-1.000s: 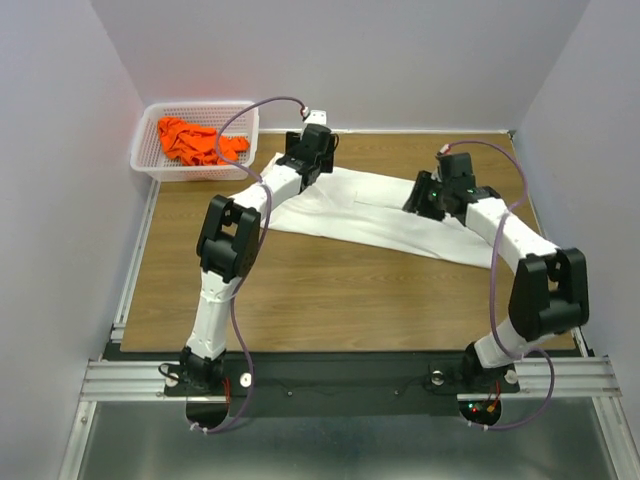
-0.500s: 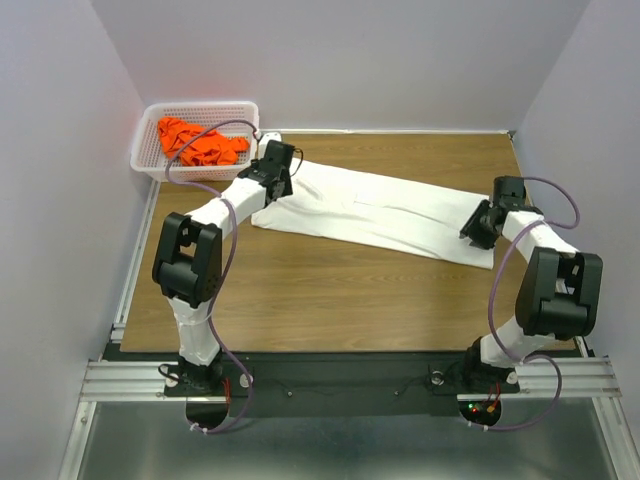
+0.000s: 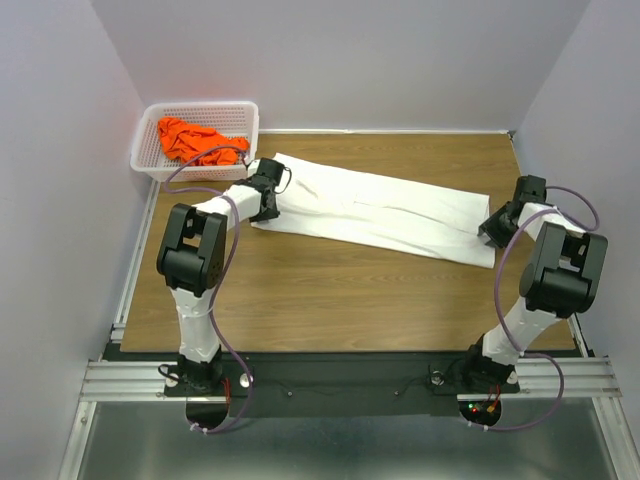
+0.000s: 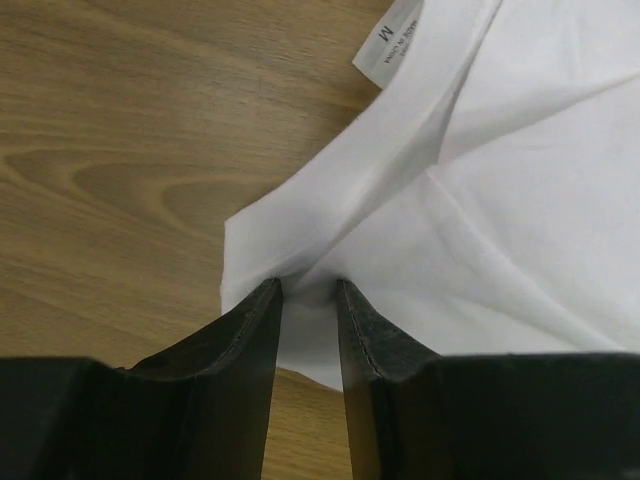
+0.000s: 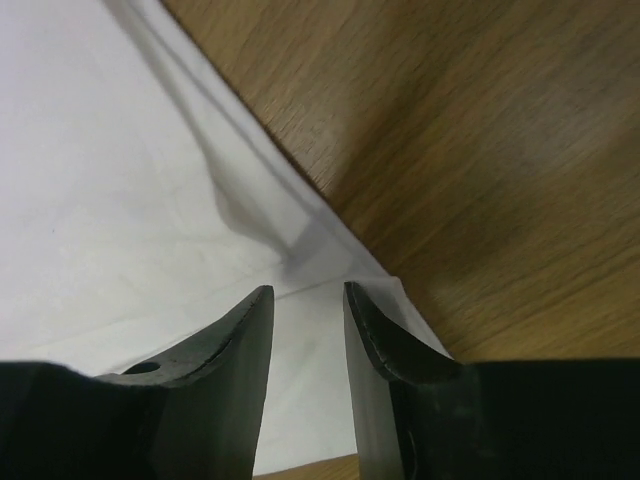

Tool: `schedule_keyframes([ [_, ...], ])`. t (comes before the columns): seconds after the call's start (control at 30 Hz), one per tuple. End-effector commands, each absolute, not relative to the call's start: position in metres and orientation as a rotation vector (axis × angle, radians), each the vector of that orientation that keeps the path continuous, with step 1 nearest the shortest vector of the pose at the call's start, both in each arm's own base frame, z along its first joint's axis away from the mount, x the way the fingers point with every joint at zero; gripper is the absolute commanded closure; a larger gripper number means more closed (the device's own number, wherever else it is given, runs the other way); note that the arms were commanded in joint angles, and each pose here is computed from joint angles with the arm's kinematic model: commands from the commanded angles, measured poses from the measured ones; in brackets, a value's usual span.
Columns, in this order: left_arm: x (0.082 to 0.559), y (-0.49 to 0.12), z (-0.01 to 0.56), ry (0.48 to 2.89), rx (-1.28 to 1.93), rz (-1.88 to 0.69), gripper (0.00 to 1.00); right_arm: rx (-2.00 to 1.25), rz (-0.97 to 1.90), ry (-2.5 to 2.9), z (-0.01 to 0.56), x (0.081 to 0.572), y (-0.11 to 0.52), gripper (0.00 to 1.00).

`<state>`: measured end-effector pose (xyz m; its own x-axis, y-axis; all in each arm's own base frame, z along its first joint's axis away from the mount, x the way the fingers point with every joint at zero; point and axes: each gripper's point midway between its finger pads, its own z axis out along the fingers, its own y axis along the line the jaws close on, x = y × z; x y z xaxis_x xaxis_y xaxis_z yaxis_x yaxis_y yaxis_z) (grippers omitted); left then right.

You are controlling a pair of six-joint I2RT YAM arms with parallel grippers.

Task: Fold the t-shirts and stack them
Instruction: Fold the tshirt

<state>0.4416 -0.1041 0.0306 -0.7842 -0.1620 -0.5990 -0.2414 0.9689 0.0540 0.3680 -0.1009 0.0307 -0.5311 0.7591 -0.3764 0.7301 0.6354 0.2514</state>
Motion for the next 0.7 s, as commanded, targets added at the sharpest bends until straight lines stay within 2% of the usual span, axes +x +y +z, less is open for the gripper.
schedule_keyframes([
  [0.0, 0.427, -0.087, 0.023, 2.533, -0.338, 0.223, 0.6, 1.216, -0.006, 2.276, 0.053, 0.379, -0.132, 0.59],
  [0.07, 0.425, -0.09, 0.025, 2.541, -0.337, 0.204, 0.6, 1.166, 0.045, 2.269, 0.066, 0.382, -0.125, 0.59],
  [0.33, 0.423, -0.121, 0.087, 2.44, -0.296, 0.051, 0.33, 0.844, 0.247, 2.327, 0.107, 0.379, -0.053, 0.59],
  [0.47, 0.426, -0.141, 0.106, 2.413, -0.268, -0.002, 0.32, 0.741, 0.351, 2.38, 0.11, 0.374, -0.016, 0.62],
  [0.67, 0.438, -0.155, 0.091, 2.44, -0.235, -0.003, 0.49, 0.782, 0.369, 2.489, 0.074, 0.354, 0.002, 0.64],
])
